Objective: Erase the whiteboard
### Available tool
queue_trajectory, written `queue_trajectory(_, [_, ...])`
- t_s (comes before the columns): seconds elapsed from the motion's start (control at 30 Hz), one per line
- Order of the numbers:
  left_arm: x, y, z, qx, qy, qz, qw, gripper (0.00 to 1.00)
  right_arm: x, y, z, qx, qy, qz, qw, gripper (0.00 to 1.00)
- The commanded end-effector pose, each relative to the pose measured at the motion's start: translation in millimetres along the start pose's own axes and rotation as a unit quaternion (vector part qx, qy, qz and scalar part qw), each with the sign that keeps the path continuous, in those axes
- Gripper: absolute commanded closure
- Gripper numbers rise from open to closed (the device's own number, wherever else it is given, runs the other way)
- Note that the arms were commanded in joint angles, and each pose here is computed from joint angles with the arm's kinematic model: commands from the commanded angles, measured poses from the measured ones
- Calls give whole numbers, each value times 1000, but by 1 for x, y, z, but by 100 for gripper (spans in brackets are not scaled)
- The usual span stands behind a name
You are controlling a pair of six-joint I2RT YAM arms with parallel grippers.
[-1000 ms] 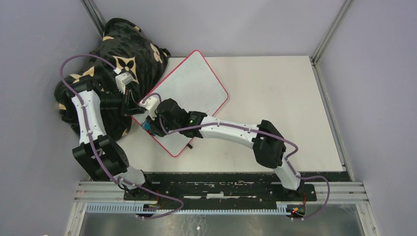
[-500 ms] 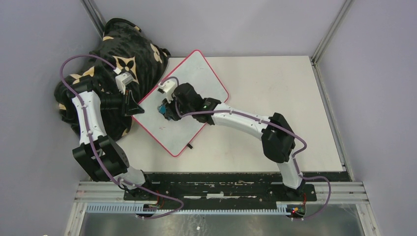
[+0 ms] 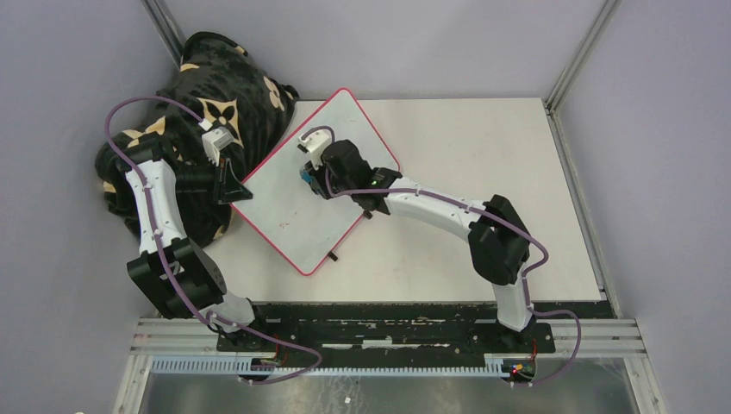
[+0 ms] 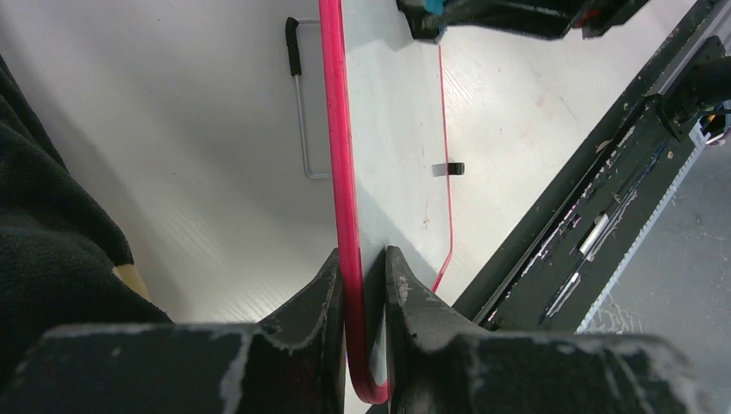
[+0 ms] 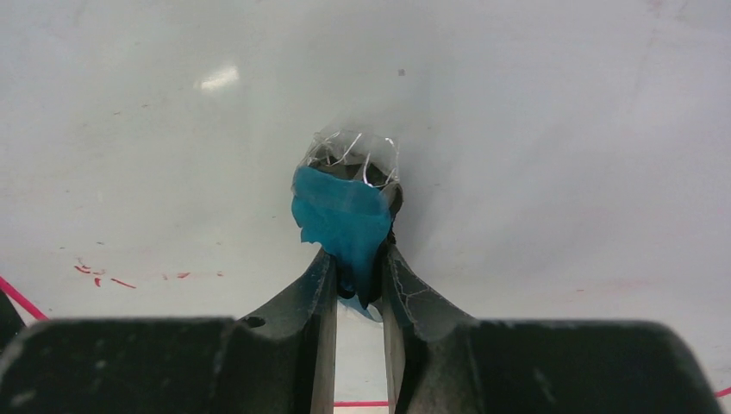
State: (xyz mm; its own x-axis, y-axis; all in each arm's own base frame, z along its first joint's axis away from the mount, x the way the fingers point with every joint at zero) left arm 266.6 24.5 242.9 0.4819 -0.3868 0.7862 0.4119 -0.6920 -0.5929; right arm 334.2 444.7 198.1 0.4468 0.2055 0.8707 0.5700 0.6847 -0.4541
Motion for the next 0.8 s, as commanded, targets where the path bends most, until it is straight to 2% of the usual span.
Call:
queue_trajectory(0.0, [-14,0,2,1,44,50,998,97,-29,1,54,47,-26,21,998,99])
queue_trajectory(0.13, [-14,0,2,1,42,49,998,97,-42,1,94,87,-32,31,995,99])
queue_trajectory(0.4, [-14,0,4,1,40,51,998,97,-52,0,135,133,-30,35,990,99])
queue_trajectory(0.6, [-15,1,4,0,38,52,998,97,-57,9,118,94,-30,35,994,99])
queue_trajectory(0.77, [-15,0,4,1,39,54,998,97,-44,10,74,48,-12,20,999,99])
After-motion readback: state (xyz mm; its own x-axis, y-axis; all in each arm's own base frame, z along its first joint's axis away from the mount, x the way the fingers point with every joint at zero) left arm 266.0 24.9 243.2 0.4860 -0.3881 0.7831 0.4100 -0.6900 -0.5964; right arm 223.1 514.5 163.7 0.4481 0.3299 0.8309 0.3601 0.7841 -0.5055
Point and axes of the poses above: each gripper's point midway between its finger pads, its own y axis out along the fingers, its own z axis along the line the jaws close on, x = y × z, the point moved 3 cm from there along -y, back along the fingers, and after that the axes turned 11 degrees about y, right-handed, at the moved point
